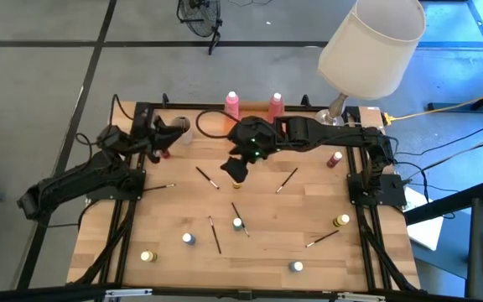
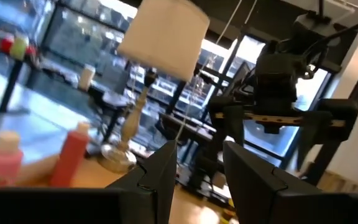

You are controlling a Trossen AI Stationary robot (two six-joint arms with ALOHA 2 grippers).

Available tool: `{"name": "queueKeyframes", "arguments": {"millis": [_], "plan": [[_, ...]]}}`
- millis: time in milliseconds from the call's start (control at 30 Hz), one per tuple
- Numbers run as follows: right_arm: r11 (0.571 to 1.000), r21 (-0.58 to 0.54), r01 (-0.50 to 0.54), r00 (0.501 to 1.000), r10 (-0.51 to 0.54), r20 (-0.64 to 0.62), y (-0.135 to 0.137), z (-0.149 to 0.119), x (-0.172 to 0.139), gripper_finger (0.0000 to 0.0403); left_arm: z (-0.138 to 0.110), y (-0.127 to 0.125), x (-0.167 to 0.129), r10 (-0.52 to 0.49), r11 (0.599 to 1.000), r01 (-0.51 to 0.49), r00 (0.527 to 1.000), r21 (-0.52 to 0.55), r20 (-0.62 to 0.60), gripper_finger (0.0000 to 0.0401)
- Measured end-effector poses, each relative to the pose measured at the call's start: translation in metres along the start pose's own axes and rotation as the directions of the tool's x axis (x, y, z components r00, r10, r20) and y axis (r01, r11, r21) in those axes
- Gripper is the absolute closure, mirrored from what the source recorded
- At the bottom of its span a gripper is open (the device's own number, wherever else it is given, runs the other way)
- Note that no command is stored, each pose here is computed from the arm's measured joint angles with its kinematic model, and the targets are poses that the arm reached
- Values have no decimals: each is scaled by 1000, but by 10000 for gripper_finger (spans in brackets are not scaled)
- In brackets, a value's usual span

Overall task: Pick & Place Paint Supplies
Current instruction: Put the black paint bottle into the orange bin

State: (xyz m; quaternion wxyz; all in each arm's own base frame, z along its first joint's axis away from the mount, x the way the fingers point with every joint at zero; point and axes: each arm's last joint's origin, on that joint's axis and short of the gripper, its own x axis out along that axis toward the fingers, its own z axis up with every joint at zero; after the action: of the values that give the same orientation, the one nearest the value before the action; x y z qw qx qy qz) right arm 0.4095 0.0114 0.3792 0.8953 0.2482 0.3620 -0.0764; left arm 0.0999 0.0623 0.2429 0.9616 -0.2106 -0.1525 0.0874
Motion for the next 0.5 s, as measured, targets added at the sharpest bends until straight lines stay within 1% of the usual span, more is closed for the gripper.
{"name": "queueKeyframes", "arguments": {"millis": [100, 167, 267, 333, 400, 500], "plan": [[990, 92, 107, 993, -102, -58, -7, -7, -1, 84, -4, 1, 0, 7, 999, -8, 999, -45, -33, 274], [963, 158, 217, 975, -205, -88, -15, -12, -2, 84, -6, 1, 0, 15, 997, -19, 998, -69, -57, 274], [888, 254, 383, 924, -366, -115, -30, -14, -6, 84, -10, 3, 0, 29, 996, -37, 995, -86, -93, 274], [834, 301, 462, 886, -447, -121, -40, -14, -8, 84, -12, 3, 0, 35, 994, -46, 993, -95, -115, 274], [801, 322, 504, 861, -495, -116, -47, -12, -10, 84, -14, 4, 0, 42, 993, -56, 990, -103, -133, 274], [794, 320, 518, 852, -511, -112, -55, -9, -11, 84, -15, 4, 0, 41, 992, -58, 989, -115, -143, 274]]}}
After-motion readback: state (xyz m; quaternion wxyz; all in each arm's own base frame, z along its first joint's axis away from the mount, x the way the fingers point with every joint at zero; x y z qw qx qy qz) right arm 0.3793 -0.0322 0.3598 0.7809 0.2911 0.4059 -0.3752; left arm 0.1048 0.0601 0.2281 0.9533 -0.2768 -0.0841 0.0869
